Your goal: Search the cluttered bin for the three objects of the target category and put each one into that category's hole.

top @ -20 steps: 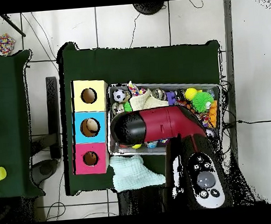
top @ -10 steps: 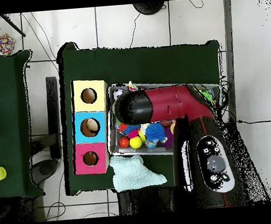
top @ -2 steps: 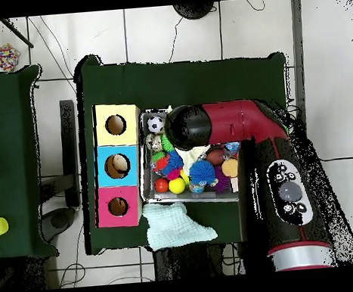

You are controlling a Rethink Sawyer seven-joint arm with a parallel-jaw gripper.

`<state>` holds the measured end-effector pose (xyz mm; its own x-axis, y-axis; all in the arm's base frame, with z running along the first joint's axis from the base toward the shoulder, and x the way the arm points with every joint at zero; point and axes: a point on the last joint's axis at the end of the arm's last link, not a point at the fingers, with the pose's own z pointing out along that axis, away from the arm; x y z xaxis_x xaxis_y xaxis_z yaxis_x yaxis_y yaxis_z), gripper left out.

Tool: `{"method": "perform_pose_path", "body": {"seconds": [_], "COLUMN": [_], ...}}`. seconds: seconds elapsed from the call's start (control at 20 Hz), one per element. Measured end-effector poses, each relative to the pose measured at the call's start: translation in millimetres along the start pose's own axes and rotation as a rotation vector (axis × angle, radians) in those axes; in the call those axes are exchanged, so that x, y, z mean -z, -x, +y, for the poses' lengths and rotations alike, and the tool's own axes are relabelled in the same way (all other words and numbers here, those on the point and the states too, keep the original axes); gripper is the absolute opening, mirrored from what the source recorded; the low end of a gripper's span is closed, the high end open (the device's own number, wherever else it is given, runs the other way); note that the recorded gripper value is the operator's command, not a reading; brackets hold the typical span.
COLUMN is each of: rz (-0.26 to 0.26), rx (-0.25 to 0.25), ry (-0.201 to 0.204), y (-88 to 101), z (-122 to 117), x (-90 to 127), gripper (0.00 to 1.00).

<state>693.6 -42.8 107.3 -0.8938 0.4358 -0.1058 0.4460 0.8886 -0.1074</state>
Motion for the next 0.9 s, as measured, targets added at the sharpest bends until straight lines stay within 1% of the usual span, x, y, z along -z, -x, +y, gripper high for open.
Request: {"method": "perform_pose_path", "body": {"seconds": [0.2,0.35,0.5,0.7,0.9], "rz": [0.015,0.023,0.036,0.041,0.029], "rx": [0.016,0.048,0.079,0.099,0.123], "ry": [-0.019,-0.040,-0.052,-0.052,-0.042], "y": [-4.5,-12.6,-21.4,-28.1,-37.3], "z": [-7.4,-10.4,-9.6,-6.0,0.0], "x": [-21.0,-38.1,-52.8,-61.8,-67.1], "gripper": [1.00,1.00,1.00,1.00,1.00]}}
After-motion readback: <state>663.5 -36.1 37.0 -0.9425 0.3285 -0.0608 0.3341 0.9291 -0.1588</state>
